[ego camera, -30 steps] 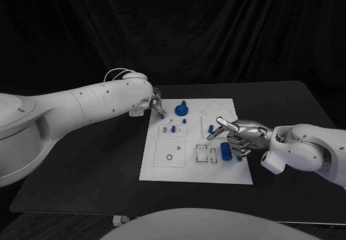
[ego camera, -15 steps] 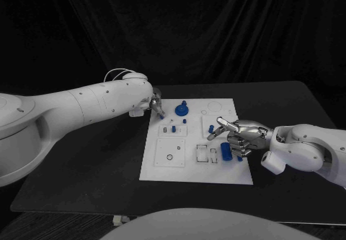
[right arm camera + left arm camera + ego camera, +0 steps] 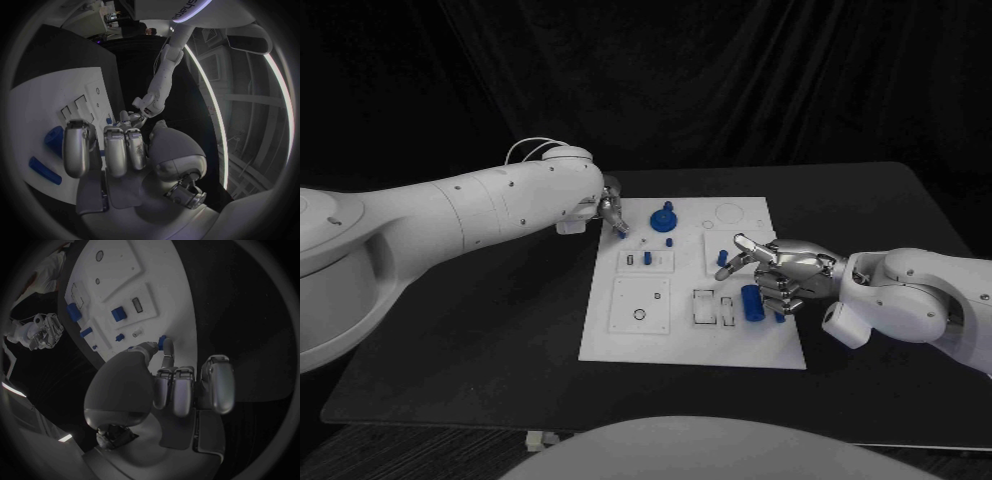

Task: Assemble the parts on the task board

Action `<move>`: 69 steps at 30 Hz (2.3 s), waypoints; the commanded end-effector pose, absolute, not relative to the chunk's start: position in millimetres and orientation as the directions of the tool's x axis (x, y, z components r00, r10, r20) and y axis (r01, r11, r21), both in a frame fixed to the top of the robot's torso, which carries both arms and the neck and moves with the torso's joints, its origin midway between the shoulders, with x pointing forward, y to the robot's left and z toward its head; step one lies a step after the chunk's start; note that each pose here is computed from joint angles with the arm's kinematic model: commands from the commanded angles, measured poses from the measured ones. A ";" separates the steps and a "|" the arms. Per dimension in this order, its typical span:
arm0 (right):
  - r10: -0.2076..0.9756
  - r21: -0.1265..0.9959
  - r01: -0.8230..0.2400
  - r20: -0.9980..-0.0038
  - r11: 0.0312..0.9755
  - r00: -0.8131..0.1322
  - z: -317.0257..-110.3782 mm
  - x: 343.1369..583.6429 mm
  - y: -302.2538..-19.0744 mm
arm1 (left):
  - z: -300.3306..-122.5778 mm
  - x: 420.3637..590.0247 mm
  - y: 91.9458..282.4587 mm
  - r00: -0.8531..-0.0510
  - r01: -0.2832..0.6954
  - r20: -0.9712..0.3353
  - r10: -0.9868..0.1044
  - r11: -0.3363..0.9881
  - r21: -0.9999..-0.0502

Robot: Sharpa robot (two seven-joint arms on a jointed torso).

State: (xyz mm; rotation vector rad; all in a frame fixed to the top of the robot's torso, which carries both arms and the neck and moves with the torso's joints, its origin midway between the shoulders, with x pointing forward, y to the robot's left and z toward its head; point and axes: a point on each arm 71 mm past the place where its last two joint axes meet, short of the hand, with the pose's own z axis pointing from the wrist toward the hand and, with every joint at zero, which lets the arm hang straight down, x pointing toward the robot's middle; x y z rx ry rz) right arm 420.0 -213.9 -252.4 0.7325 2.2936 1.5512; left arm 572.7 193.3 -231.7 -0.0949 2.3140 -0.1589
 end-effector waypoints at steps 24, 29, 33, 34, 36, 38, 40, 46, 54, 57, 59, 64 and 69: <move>0.560 0.914 0.264 0.049 0.309 -0.827 -254.3 419.6 -218.4 | -216.3 536.5 190.4 -0.653 -0.031 -0.738 -0.172 0.979 -0.201; 0.561 0.914 0.263 0.048 0.309 -0.826 -254.4 419.7 -217.8 | -214.8 528.9 189.7 -0.642 -0.031 -0.748 -0.167 0.981 -0.193; 0.561 0.914 0.262 0.048 0.308 -0.826 -254.4 419.6 -217.2 | -213.8 523.5 189.4 -0.629 -0.035 -0.759 -0.166 0.982 -0.186; 0.561 0.915 0.262 0.048 0.308 -0.826 -254.5 419.6 -217.0 | -213.9 522.1 189.3 -0.629 -0.036 -0.760 -0.165 0.982 -0.184; 0.561 0.915 0.262 0.048 0.308 -0.827 -254.6 419.5 -216.7 | -214.1 520.0 189.2 -0.629 -0.039 -0.760 -0.164 0.983 -0.180; 0.560 0.915 0.263 0.049 0.308 -0.827 -254.9 419.4 -216.4 | -214.2 518.3 189.1 -0.627 -0.041 -0.762 -0.166 0.983 -0.180; 0.559 0.914 0.263 0.050 0.307 -0.827 -255.3 419.2 -215.9 | -214.1 516.9 189.3 -0.620 -0.045 -0.766 -0.173 0.982 -0.185; 0.557 0.914 0.264 0.052 0.307 -0.829 -256.0 418.8 -214.9 | -214.0 514.9 189.2 -0.608 -0.049 -0.772 -0.184 0.980 -0.195; 0.556 0.914 0.265 0.053 0.308 -0.829 -256.4 418.7 -214.3 | -217.0 511.8 185.7 -0.621 -0.039 -0.764 -0.176 0.980 -0.194; 0.555 0.914 0.265 0.053 0.308 -0.830 -256.4 418.5 -214.1 | -219.6 509.6 183.2 -0.631 -0.033 -0.757 -0.170 0.981 -0.193; 0.556 0.913 0.265 0.053 0.308 -0.830 -256.5 418.5 -214.2 | -220.7 508.8 182.3 -0.635 -0.031 -0.754 -0.168 0.981 -0.193; 0.557 0.913 0.266 0.053 0.310 -0.829 -256.6 418.7 -214.5 | -223.1 507.1 180.7 -0.648 -0.032 -0.742 -0.171 0.980 -0.198; 0.555 0.913 0.266 0.053 0.310 -0.830 -256.7 418.9 -214.0 | -224.6 505.6 179.8 -0.662 -0.033 -0.730 -0.172 0.979 -0.201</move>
